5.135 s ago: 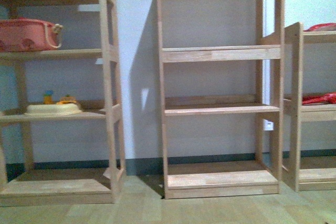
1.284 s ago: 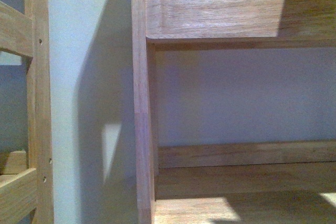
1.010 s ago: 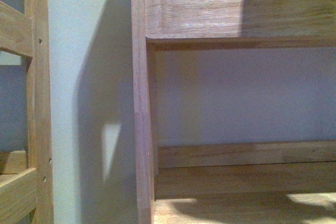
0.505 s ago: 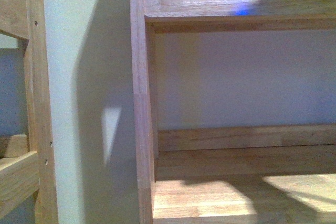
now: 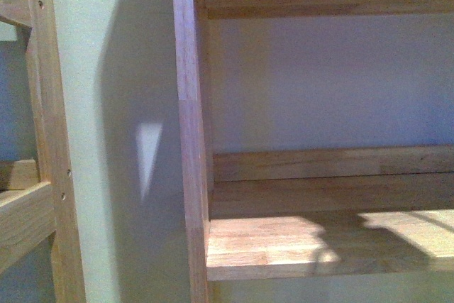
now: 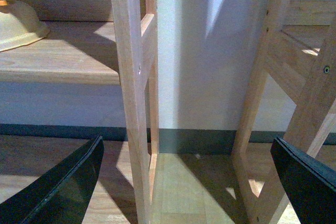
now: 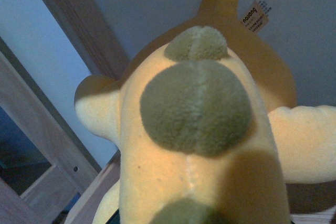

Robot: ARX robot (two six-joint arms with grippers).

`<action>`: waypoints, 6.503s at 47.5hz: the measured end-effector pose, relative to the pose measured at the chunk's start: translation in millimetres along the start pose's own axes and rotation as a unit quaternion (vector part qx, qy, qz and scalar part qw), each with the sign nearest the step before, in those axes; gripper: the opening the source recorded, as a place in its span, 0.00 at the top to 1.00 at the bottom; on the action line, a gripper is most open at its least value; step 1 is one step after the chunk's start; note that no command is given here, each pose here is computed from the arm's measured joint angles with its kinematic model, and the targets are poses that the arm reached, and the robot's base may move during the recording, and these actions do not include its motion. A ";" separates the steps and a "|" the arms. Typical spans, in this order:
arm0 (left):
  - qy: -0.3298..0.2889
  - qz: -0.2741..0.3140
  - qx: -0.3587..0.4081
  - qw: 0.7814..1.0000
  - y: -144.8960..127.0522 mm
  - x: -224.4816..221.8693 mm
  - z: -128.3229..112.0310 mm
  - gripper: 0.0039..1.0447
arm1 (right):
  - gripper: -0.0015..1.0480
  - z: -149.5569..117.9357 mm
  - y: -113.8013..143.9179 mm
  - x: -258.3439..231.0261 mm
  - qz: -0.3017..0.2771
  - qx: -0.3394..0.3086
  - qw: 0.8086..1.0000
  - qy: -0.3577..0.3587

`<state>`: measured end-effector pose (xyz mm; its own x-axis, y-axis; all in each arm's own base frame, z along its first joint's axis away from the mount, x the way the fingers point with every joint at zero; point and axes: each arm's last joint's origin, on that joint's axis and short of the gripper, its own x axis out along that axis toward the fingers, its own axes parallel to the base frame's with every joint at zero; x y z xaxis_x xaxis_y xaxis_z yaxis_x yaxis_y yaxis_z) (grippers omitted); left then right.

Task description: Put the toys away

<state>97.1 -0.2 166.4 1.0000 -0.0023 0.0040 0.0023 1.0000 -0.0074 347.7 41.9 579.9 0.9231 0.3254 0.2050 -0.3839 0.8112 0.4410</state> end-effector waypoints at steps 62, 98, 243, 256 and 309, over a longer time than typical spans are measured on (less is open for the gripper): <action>0.000 0.000 0.000 1.000 0.0 0.0 0.0 0.05 | 0.81 -92.5 8.5 55.2 0.096 0.081 0.989 0.078; 0.000 0.000 0.000 1.000 0.0 0.0 0.0 0.05 | 0.00 -89.5 9.7 34.8 0.091 0.015 0.995 0.046; 0.000 0.000 0.000 1.000 0.0 0.0 0.0 0.05 | 0.82 -318.3 -112.3 -324.8 -0.188 -0.240 0.950 0.064; 0.000 0.000 0.000 1.000 0.0 0.0 0.0 0.05 | 0.82 -324.4 -115.3 -326.6 -0.188 -0.240 0.950 0.062; 0.000 0.000 0.000 1.000 0.0 0.0 0.0 0.05 | 0.03 -334.5 -120.1 -329.4 -0.187 -0.242 0.950 0.058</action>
<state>97.1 -0.2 166.4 1.0000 -0.0023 0.0040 0.0023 1.0000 -0.0074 97.3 -0.2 167.2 1.0000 0.0000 0.0021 0.0000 1.0000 0.0051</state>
